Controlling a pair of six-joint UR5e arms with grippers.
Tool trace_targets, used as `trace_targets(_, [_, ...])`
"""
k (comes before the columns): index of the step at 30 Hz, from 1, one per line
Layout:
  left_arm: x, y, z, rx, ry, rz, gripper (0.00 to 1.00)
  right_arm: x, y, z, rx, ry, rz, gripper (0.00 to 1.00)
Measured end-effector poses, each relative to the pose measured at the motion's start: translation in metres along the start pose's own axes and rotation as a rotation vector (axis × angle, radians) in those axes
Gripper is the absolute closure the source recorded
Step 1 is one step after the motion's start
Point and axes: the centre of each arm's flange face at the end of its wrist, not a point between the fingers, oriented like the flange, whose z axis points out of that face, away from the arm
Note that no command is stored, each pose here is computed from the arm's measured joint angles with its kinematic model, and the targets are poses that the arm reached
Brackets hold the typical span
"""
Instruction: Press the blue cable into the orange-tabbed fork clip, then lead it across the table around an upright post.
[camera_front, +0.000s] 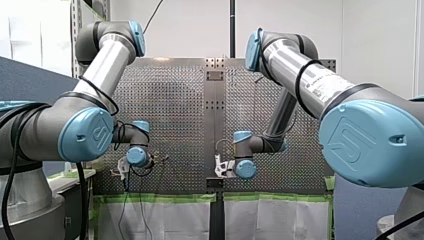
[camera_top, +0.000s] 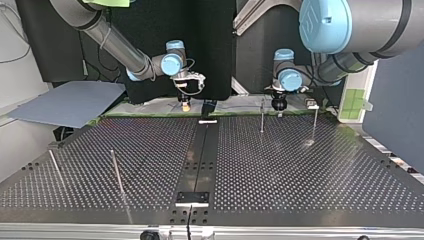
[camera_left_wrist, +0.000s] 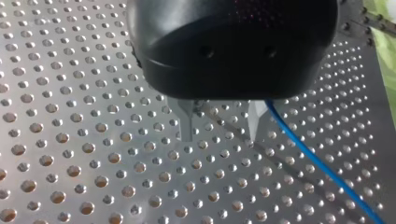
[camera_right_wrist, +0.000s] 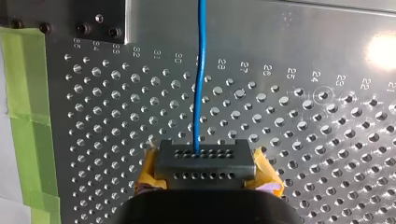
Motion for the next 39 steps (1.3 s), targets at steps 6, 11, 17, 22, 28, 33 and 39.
trace_targets(6, [0.003, 0.0, -0.002, 0.031, 0.032, -0.01, 0.0, 0.0, 0.002, 0.001, -0.003, -0.003, 0.0, 1.0])
trace_targets(11, [0.013, 0.0, -0.013, 0.057, 0.089, -0.012, 0.0, -0.001, 0.004, 0.001, -0.006, -0.004, 0.002, 1.0])
trace_targets(17, [0.028, 0.008, -0.032, 0.061, 0.145, -0.012, 0.0, -0.001, 0.005, 0.001, -0.006, -0.008, 0.001, 1.0])
trace_targets(22, [0.041, 0.013, -0.051, 0.077, 0.184, 0.0, 0.0, -0.001, 0.005, 0.001, -0.006, -0.01, 0.001, 1.0])
trace_targets(28, [0.041, 0.013, -0.071, 0.096, 0.192, 0.015, 0.0, -0.001, 0.005, 0.0, -0.006, -0.012, 0.001, 1.0])
trace_targets(33, [0.031, 0.01, -0.087, 0.11, 0.157, 0.015, 0.0, -0.001, 0.005, 0.001, -0.006, -0.011, 0.001, 1.0])
trace_targets(39, [0.02, 0.0, -0.106, 0.139, 0.117, 0.033, 0.0, -0.001, 0.005, 0.001, -0.005, -0.012, 0.001, 1.0])
